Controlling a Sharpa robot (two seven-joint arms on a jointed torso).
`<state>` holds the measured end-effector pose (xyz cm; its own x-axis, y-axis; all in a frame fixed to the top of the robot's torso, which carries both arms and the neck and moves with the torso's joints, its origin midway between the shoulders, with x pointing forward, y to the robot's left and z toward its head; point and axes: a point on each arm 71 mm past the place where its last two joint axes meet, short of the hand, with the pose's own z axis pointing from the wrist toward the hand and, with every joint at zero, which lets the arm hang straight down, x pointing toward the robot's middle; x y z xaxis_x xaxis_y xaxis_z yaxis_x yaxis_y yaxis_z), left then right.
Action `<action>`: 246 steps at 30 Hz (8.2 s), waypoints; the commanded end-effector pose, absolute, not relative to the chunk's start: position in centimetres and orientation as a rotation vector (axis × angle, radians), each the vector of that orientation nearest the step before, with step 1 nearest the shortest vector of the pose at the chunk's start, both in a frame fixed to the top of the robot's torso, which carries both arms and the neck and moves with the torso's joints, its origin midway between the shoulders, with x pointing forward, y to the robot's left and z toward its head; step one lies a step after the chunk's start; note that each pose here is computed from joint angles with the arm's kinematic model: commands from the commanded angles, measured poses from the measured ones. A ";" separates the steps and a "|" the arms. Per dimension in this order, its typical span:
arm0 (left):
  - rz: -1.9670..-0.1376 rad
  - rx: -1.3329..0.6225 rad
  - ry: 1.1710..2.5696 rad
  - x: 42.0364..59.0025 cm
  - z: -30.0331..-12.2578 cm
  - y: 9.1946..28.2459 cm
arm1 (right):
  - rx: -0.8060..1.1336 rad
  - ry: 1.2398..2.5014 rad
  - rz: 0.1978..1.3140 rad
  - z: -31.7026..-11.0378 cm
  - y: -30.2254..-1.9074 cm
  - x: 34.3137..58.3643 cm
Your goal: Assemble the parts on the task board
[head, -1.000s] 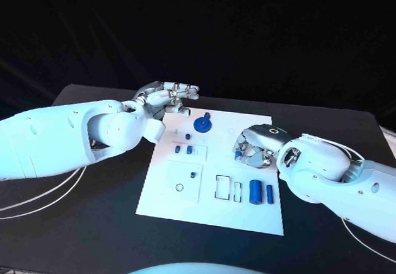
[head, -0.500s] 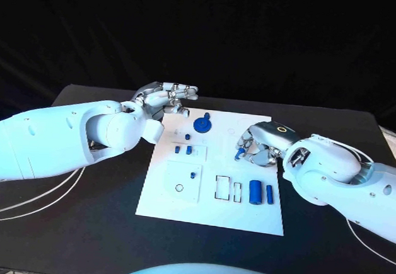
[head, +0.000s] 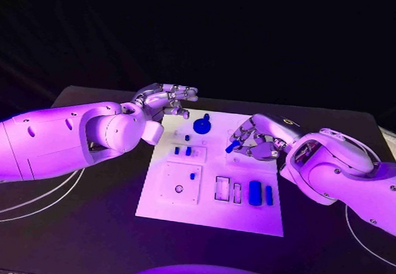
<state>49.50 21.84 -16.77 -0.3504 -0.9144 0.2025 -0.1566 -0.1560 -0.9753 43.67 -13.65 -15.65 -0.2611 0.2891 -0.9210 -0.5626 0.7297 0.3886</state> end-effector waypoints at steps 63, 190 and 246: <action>-1.596 -1.233 1.513 49.6 -16.7 20.9 | -0.636 1.711 0.885 -23.0 -2.0 38.6; -1.567 -1.250 1.519 49.7 -17.2 21.8 | -0.081 1.964 0.400 -23.9 -18.2 38.3; -1.567 -1.253 1.536 49.8 -17.4 21.8 | -0.044 2.066 0.568 -22.6 -12.2 38.8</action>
<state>49.84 21.99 -17.52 -0.3483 -0.9153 0.2022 -0.1917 -0.1415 -0.9712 38.82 -12.18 -22.54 -0.5470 0.2175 -0.8084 -0.2422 0.8833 0.4015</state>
